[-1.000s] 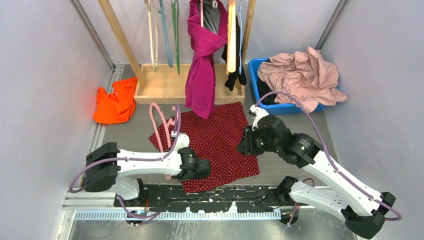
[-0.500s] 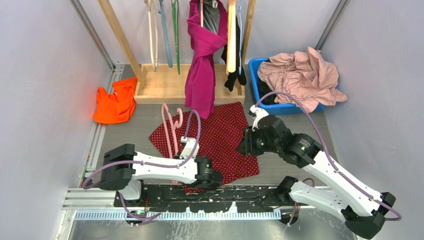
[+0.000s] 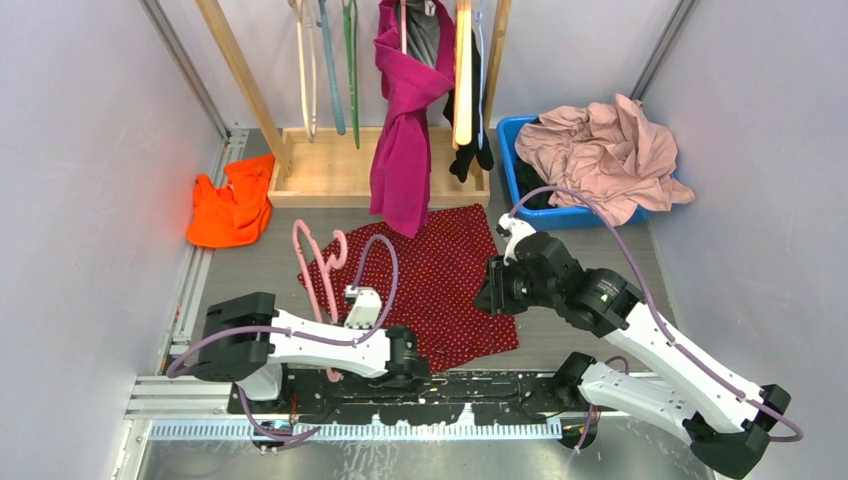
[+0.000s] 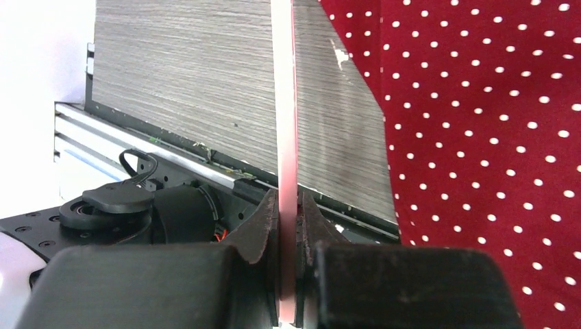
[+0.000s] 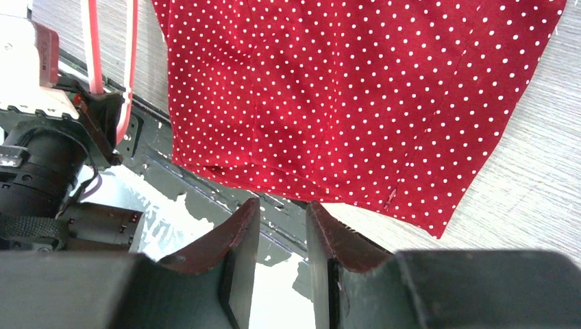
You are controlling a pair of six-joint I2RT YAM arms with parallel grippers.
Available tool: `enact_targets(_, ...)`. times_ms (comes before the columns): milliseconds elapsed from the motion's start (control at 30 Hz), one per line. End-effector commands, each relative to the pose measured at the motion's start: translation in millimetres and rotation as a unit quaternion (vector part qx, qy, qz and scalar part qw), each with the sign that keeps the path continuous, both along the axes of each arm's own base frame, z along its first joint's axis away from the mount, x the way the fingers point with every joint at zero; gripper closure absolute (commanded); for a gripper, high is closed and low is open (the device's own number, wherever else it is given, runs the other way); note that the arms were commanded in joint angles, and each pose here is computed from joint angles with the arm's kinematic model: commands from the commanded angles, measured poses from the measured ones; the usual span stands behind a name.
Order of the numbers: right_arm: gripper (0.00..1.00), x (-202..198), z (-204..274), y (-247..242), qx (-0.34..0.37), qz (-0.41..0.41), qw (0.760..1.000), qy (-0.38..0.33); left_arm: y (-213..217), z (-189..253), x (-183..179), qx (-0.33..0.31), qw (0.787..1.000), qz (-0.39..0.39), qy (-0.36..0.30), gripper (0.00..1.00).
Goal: Place the skirt on the hanger
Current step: Hang the skirt on the hanger.
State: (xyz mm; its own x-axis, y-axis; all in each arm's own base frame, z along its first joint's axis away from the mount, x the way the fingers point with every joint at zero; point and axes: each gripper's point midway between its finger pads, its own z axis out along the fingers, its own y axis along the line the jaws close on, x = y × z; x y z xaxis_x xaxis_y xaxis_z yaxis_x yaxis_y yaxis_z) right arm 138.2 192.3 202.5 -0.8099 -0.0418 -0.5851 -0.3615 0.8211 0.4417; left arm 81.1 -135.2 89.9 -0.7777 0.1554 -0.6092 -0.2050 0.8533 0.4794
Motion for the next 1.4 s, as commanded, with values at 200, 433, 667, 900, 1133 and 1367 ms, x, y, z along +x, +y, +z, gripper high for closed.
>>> enact_targets(200,0.63,2,-2,7,0.010,0.013,1.000,-0.004,41,20,-12,0.072,0.997,0.036,-0.006,1.00)
enact_targets(433,0.63,0,-5,5,0.008,0.013,1.000,-0.002,39,12,-18,0.089,0.995,0.038,0.000,1.00)
enact_targets(667,0.63,0,-6,5,0.010,0.012,1.000,-0.004,21,-8,-20,0.066,0.997,0.011,0.024,1.00)
enact_targets(900,0.63,-1,-3,0,0.007,0.008,1.000,-0.009,-4,-36,-29,0.057,0.997,-0.011,0.048,1.00)
enact_targets(1133,0.63,-1,-4,-1,0.004,0.008,1.000,-0.008,-24,-45,-30,-0.001,0.999,-0.030,0.038,1.00)
enact_targets(1367,0.63,-1,-3,-2,0.004,0.007,1.000,-0.009,-43,-54,-30,-0.045,0.997,-0.048,0.036,1.00)
